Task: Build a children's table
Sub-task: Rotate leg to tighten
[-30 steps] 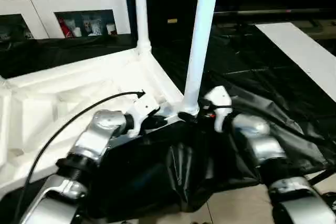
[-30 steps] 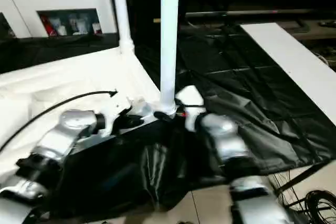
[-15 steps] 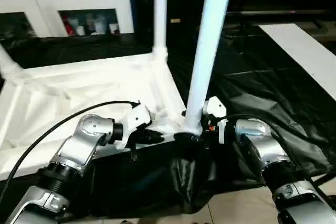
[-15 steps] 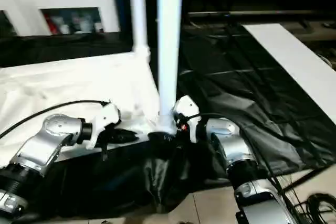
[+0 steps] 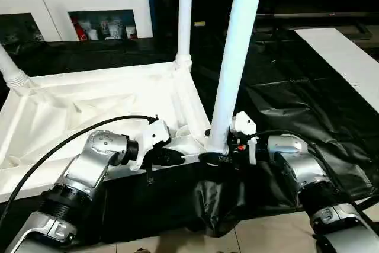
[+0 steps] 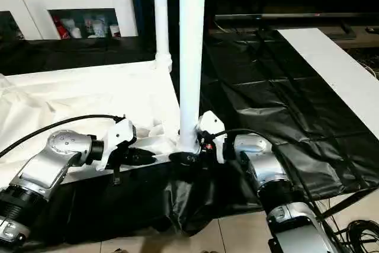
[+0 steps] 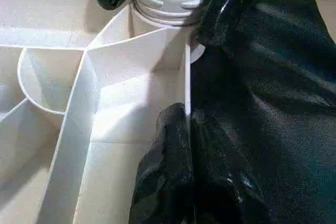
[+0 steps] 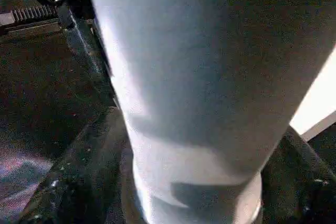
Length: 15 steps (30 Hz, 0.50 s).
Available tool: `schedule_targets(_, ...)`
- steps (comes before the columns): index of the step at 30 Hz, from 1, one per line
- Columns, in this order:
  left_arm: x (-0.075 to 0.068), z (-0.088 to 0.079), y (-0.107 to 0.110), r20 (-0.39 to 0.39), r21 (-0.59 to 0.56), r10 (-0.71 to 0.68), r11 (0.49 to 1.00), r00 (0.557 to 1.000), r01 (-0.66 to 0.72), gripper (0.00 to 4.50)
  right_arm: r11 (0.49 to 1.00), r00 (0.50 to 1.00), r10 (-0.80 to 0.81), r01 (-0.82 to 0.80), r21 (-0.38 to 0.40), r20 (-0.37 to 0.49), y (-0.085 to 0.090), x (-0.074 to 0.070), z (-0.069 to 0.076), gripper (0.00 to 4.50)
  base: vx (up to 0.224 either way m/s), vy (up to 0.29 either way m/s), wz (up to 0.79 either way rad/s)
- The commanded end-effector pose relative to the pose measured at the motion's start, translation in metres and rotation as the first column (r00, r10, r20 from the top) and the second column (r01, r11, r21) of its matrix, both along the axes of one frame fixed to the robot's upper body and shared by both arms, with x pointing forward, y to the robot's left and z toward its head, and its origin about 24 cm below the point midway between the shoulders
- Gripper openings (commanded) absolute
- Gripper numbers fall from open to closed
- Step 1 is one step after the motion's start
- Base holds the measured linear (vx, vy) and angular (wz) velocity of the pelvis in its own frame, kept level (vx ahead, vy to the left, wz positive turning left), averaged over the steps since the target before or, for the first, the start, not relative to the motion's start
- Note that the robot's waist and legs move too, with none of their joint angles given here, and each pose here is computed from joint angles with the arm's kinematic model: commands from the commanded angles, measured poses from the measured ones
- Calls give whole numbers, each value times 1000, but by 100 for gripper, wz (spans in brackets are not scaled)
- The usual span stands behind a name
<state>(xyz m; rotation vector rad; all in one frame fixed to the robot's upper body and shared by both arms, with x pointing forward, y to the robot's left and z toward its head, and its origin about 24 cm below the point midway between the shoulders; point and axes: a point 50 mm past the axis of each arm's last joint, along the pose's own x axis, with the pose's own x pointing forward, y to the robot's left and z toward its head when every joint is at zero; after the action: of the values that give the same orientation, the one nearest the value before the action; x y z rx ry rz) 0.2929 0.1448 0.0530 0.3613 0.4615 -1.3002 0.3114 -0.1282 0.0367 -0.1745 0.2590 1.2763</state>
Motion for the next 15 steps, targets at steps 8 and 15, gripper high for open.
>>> schedule_targets(8, 1, 4, -3, 3, -17, -20, 1000, 1000, 20, 0, 1000, 999, 6, -6, -6, -34, 0, -3, -7, 270, 0, 0, 0)
schedule_targets(15, 9, 2, -4, 22, 0, 45, 999, 999, -45, 0, 992, 992, -123, 124, 27, -26, 8, 4, -9, 267, 0, 0, 0)
